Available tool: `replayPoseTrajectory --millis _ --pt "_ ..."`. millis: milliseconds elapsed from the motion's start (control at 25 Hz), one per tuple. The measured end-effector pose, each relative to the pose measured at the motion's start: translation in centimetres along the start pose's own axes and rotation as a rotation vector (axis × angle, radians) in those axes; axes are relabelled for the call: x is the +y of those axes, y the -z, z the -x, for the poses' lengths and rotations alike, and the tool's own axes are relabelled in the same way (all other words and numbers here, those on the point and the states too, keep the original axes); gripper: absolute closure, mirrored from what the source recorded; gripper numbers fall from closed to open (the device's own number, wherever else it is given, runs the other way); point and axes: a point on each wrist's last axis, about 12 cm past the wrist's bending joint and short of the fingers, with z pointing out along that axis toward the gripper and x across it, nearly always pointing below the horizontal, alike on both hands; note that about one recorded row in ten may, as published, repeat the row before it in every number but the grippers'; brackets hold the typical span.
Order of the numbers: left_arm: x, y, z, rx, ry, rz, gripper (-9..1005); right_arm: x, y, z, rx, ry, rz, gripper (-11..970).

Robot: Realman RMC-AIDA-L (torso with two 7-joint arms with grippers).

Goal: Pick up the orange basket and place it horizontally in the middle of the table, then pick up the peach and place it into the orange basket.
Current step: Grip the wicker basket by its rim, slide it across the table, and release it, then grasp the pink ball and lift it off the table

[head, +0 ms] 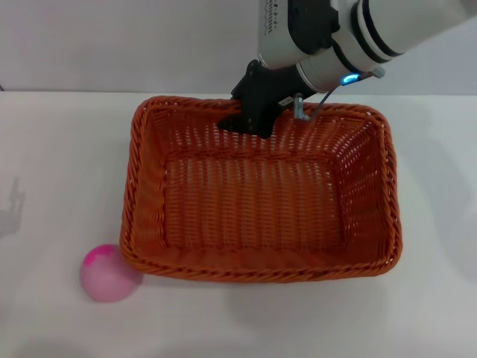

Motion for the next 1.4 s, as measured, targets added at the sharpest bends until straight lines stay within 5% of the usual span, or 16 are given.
replayPoseTrajectory --millis 200,480,640,880,1120,1160,1400 --pt "0.0 0.0 0.0 0.002 0.002 0.0 409 0.5 -0.3 -0.5 0.001 0.012 -0.01 823" --pt "0.1 0.0 0.0 0.003 0.001 0.004 409 1.4 -1.2 -0.8 0.021 0.05 -0.022 644" --pt "0.2 0.0 0.1 -0.003 0.001 0.005 409 1.7 -0.8 -0.6 -0.035 0.072 -0.083 418" --pt "0.3 0.1 0.6 -0.044 -0.011 -0.02 409 2.4 0.5 -0.5 -0.106 0.038 -0.128 361" --pt "1.4 0.6 2.0 -0.076 0.043 -0.184 410 5.6 4.6 -1.9 -0.347 -0.077 -0.257 342" --pt "2.6 0.9 2.8 -0.043 0.069 -0.28 410 7.1 6.4 -2.8 -0.451 -0.103 -0.324 342" --pt "5.6 1.7 4.8 0.06 0.121 -0.436 410 10.3 9.1 -6.5 -0.65 -0.24 -0.464 341"
